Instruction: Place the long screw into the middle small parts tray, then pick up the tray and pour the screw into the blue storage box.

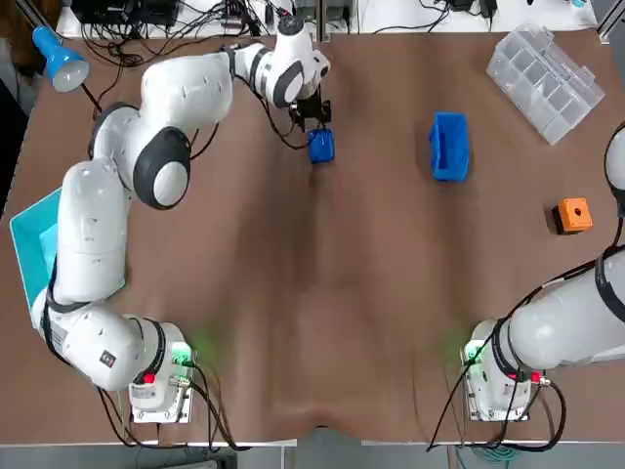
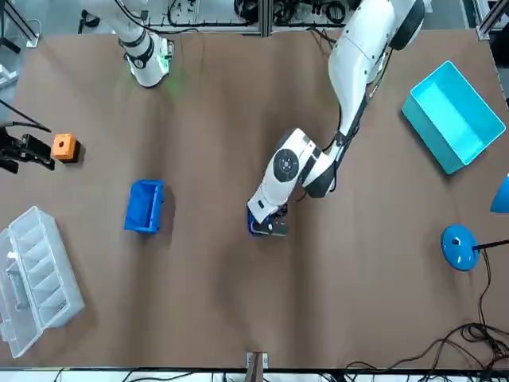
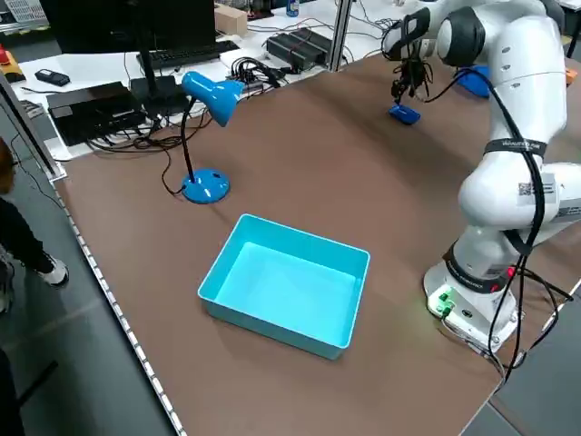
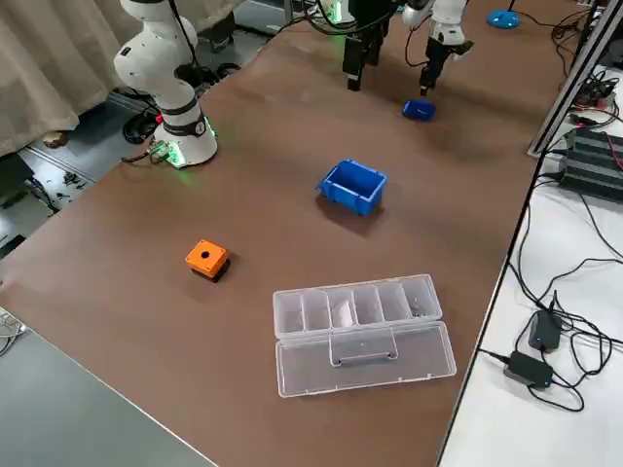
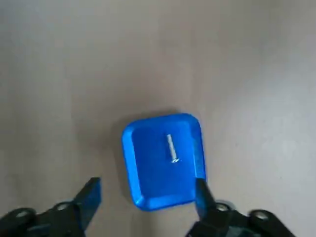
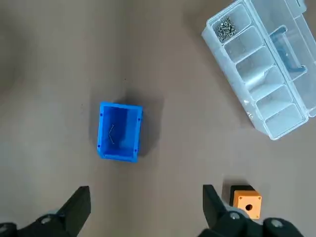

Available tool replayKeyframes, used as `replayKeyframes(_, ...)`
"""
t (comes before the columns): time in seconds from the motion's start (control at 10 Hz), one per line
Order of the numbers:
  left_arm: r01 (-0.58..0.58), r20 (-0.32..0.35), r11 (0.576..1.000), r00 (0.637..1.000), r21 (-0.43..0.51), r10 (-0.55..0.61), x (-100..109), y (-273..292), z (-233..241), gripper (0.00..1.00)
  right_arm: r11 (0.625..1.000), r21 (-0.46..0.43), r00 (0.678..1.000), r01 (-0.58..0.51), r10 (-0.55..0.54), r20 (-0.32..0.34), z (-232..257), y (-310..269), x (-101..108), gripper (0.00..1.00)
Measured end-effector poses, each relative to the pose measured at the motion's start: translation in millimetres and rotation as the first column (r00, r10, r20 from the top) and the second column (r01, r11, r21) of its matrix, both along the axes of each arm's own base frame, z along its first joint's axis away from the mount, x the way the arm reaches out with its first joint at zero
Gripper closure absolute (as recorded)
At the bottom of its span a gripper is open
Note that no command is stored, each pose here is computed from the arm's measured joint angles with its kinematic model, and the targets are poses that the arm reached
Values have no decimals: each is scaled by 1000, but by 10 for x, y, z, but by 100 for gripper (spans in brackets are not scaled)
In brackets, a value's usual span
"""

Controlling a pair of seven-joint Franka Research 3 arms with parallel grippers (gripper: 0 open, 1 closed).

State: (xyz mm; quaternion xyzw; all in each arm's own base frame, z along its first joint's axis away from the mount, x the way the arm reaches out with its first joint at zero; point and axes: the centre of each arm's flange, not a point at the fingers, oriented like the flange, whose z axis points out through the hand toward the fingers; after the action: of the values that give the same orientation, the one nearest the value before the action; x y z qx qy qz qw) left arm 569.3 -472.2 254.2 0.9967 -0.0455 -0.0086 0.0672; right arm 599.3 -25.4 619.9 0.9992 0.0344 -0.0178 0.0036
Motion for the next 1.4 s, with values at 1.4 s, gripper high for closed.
replayKeyframes(1.4,-153,33,979,988,133,150,-100,3942,3972,0,985,128,993,-115,115,3,-1456,3200,208,3)
